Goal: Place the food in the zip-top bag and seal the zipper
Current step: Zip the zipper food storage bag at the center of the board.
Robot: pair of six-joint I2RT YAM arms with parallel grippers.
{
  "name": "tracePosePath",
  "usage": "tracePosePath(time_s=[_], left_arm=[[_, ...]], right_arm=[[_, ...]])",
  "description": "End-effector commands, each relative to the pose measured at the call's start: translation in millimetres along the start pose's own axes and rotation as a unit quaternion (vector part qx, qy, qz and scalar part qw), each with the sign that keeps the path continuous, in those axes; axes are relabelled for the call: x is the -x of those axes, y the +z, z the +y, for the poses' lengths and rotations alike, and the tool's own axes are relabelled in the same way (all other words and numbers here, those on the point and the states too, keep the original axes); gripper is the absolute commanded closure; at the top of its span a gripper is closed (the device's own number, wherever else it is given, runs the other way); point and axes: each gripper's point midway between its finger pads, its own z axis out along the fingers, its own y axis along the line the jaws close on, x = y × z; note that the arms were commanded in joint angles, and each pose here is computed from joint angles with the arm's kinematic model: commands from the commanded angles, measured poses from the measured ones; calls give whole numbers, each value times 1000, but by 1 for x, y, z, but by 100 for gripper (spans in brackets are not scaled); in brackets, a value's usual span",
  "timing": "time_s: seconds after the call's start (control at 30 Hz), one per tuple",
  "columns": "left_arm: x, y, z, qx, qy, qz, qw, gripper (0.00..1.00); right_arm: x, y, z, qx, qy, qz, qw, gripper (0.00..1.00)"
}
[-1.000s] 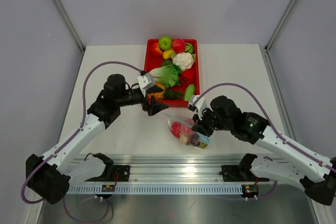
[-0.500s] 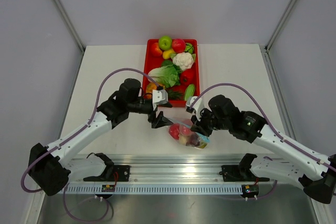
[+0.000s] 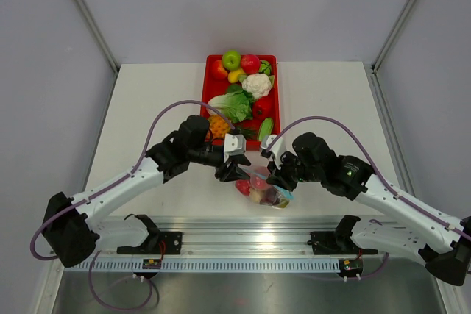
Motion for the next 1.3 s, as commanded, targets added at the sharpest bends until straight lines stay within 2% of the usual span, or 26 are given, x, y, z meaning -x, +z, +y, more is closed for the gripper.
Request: tracePosePath(time_s=[0.0,0.1,0.37,0.4,0.5,0.73,0.77,0.8,0.9,1.0,1.13,1.27], left_arm=[[13,4,8,7,19,-13,1000,54],[10,5,9,7,16,-10,1000,60],[10,6,11,13,13,-11,1000,63],[11,6,11,11,12,-12,1000,69],[10,8,11,6,5,-9,1000,100],[7,4,15,32,1,-3,999,100],[8,3,16,37,4,-7,999,100],[13,1,16,43,12,-17,999,100],[14,0,17,50,15,-24,998,100],[10,1,19,55,8,-22,998,100],[7,3,18,53,1,-23,998,100],[2,5,21,53,0,-19,998,100]], right_arm=[[33,-10,4,6,-21,-56,998,100],[34,-11,4,4,-20,-59,998,100],[35,-13,5,5,-16,-62,998,100],[35,-13,5,5,-15,-62,998,100],[36,-13,4,3,-15,-64,998,100],[40,-17,2,-7,-9,-67,998,98],[42,-19,1,-11,-8,-70,997,94],[42,-21,-1,-16,-5,-71,997,73],[45,-26,-8,-40,0,-83,996,56],[48,-31,-14,-65,10,-97,993,54],[51,-30,-15,-69,22,-110,991,57],[42,-18,-20,-76,31,-88,993,57]])
